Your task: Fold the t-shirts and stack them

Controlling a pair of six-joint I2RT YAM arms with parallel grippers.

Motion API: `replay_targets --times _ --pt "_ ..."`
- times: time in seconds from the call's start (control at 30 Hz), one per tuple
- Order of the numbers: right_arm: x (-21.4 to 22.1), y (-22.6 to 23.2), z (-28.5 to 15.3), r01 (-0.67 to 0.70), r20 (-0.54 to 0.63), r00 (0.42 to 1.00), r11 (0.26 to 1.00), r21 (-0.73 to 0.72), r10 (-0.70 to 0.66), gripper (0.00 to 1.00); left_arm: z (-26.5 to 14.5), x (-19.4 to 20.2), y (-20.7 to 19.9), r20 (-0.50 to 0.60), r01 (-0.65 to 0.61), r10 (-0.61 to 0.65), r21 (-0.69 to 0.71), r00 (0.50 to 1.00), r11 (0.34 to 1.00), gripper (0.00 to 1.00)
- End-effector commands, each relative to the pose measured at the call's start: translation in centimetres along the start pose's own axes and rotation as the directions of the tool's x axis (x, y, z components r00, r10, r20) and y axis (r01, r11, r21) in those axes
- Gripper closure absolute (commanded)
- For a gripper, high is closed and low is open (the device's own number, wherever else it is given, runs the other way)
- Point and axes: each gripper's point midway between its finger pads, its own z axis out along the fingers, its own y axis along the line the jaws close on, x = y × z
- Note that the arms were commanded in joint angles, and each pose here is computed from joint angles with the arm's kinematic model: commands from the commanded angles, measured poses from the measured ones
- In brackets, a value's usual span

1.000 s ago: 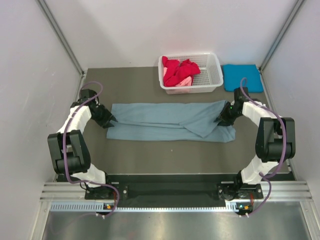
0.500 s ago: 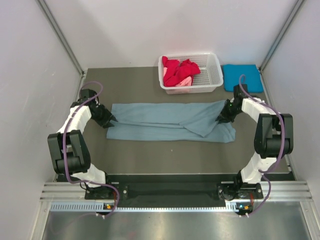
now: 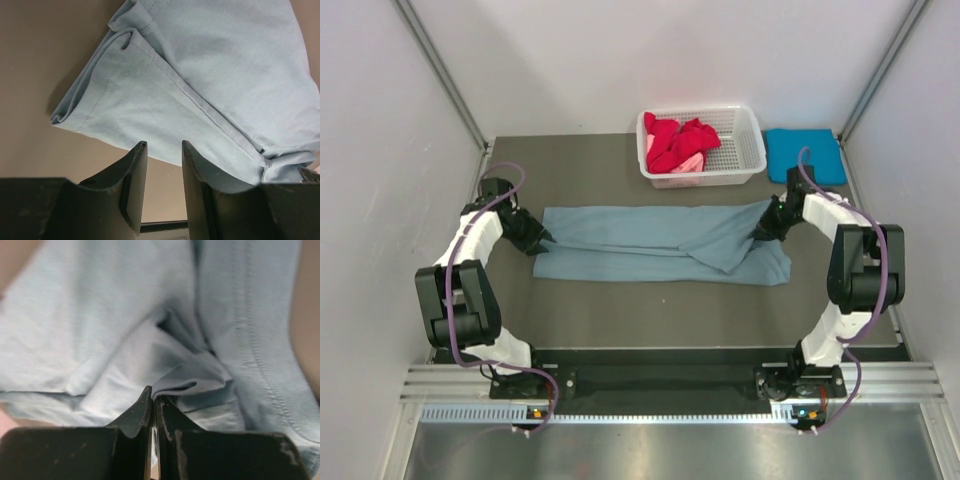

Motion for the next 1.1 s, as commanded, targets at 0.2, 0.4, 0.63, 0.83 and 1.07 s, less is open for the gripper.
replay_targets --times 0.2,0.4,0.63,0.83,1.07 --pt "-3.8 7.8 -1.7 0.001 0.069 0.998 0.978 -0.211 0.014 1.0 -0.5 -1.7 -2.0 0.046 -0.011 0.008 0.065 0.999 0.998 0.61" --pt "-3.6 9.1 -1.2 0.002 0.048 0.999 0.972 -0.236 0.009 1.0 -0.7 -1.8 -1.9 0.046 -0.015 0.012 0.06 0.999 0.998 0.61" --pt "-3.1 11.5 -1.7 0.039 0.047 0.999 0.962 -0.271 -0.027 1.0 -0.6 -1.9 -2.2 0.044 -0.021 0.018 0.064 0.999 0.998 0.61" --pt "-3.0 13.6 -2.4 0.078 0.074 0.996 0.949 -0.307 -0.058 1.0 -0.4 -1.9 -2.1 0.036 -0.02 0.017 0.065 0.999 0.998 0.61" --pt "-3.3 14.5 -2.1 0.069 0.073 0.996 0.943 -0.327 -0.048 1.0 -0.4 -1.7 -2.1 0.034 -0.024 0.022 0.067 0.999 0.997 0.61"
